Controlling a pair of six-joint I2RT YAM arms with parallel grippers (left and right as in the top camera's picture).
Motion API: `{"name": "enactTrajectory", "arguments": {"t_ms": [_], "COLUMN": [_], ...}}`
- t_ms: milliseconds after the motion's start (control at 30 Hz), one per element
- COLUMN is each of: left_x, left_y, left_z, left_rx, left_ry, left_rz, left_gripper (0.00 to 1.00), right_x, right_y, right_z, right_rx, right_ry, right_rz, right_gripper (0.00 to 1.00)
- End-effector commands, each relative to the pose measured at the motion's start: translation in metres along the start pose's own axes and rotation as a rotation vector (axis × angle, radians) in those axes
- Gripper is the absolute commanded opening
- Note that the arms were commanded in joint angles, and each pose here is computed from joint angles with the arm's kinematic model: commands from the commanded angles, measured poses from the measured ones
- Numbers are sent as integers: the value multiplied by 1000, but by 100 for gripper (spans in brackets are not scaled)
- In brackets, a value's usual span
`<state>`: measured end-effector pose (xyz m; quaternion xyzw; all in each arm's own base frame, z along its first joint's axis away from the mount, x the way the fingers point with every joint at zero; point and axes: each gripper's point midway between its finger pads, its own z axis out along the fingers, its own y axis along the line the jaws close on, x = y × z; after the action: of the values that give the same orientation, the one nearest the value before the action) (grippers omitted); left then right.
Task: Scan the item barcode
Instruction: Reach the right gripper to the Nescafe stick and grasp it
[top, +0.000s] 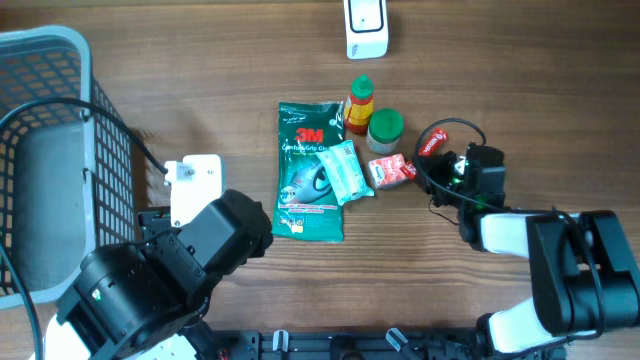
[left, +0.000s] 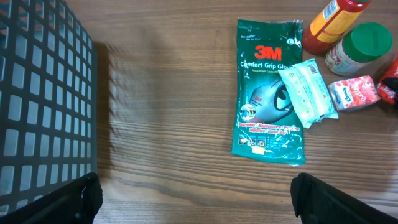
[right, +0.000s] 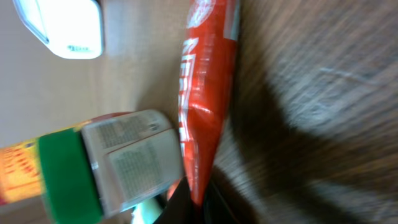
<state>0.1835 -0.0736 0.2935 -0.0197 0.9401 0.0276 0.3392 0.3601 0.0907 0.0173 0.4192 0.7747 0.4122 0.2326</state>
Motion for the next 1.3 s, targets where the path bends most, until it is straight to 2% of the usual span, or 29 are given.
{"name": "enactTrajectory", "arguments": {"t_ms": [0, 233, 333, 367, 600, 833, 1000, 1133, 1267], "left_x": [-1, -1, -1, -1, -1, -1, -1, -1, -1], "left_y": [1, 1, 1, 1, 1, 1, 1, 1, 1], "left_z": [0, 0, 0, 0, 0, 0, 0, 0, 0], "left_rx": [-8, -8, -8, -8, -8, -8, -8, -8, -8], "left_ry": [-11, -11, -11, -11, -11, -11, -11, -11, -11], "left_rz": [-16, -16, -16, -16, -16, -16, -16, -16, -16], "left_gripper": [100, 100, 100, 100, 100, 100, 100, 100, 100], "right_x": [5, 30, 51, 65, 79, 82, 85, 111, 129], "right_y": [39, 87, 92, 93, 102, 102, 104, 105, 108], "right_z": [-25, -68, -80, -89, -104, -107, -101, -101, -104], "right_rx": [-152, -281, -232, -181, -208, -207, -265, -179, -155], "right_ry": [123, 370, 540, 658, 768, 791, 746, 844, 906], "right_rz": [94, 308, 526, 638, 555, 543, 390, 490, 471], "right_gripper": [5, 5, 4, 4, 4, 4, 4, 4, 4]}}
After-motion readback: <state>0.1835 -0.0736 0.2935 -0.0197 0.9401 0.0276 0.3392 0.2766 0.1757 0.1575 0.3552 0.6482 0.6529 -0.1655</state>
